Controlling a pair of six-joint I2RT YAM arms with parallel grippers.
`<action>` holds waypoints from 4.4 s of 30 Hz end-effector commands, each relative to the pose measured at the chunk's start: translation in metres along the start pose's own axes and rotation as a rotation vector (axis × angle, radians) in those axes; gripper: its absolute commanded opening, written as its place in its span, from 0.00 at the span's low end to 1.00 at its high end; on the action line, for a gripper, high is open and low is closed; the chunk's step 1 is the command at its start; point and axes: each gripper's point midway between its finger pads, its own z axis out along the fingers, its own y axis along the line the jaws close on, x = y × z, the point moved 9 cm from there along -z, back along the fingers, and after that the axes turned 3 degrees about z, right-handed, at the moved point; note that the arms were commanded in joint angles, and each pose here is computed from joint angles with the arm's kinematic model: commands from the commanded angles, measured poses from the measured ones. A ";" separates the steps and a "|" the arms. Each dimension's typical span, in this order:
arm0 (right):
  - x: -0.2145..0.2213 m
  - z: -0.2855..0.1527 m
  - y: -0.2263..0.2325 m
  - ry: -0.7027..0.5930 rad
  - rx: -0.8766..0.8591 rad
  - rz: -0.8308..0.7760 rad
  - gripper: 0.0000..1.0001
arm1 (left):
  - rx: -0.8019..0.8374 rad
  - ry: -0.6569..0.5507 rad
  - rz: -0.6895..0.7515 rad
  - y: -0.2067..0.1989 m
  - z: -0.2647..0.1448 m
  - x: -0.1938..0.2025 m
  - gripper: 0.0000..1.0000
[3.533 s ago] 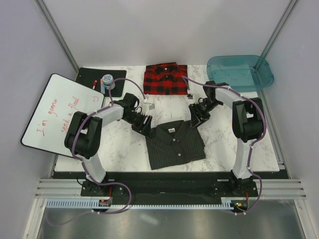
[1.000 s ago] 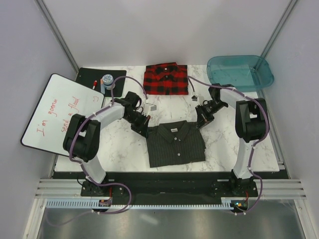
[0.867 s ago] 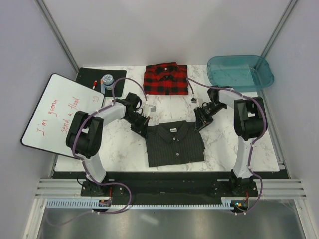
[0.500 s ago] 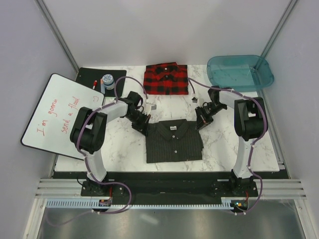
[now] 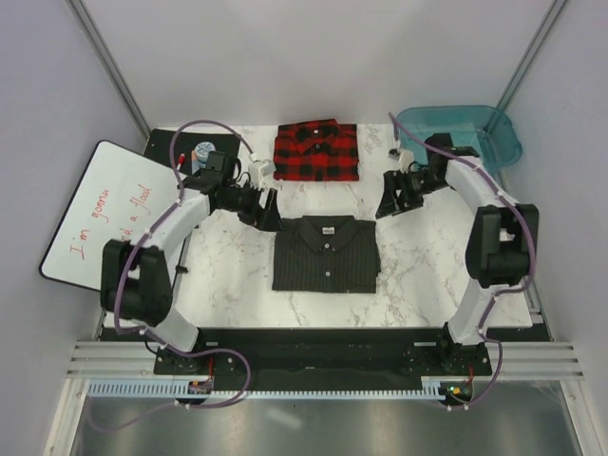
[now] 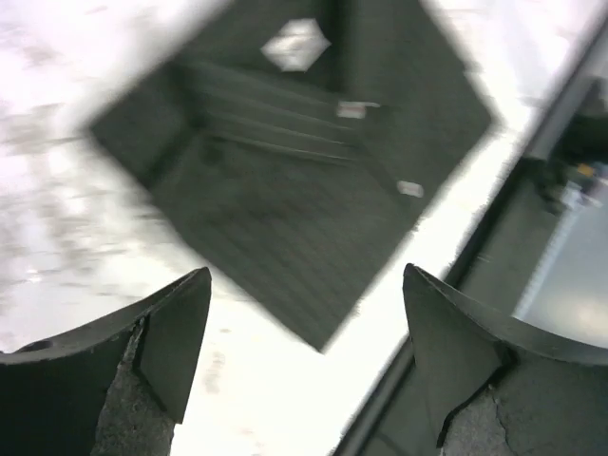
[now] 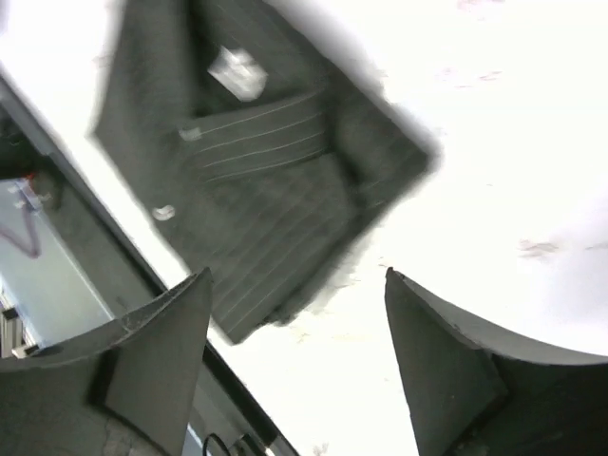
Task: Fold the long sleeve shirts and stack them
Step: Fold the shirt, then neatly place the folded shirt to the corner
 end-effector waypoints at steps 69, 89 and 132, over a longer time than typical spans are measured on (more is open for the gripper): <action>-0.039 0.048 -0.037 0.139 0.123 -0.375 0.98 | -0.030 0.228 0.256 0.088 0.028 0.001 0.80; -0.015 0.100 -0.041 0.279 -0.002 -0.486 0.88 | 0.207 0.209 0.553 0.086 0.074 -0.017 0.83; -0.089 0.047 0.022 -0.027 0.140 -0.597 0.00 | -0.021 0.102 0.562 0.062 0.022 -0.071 0.02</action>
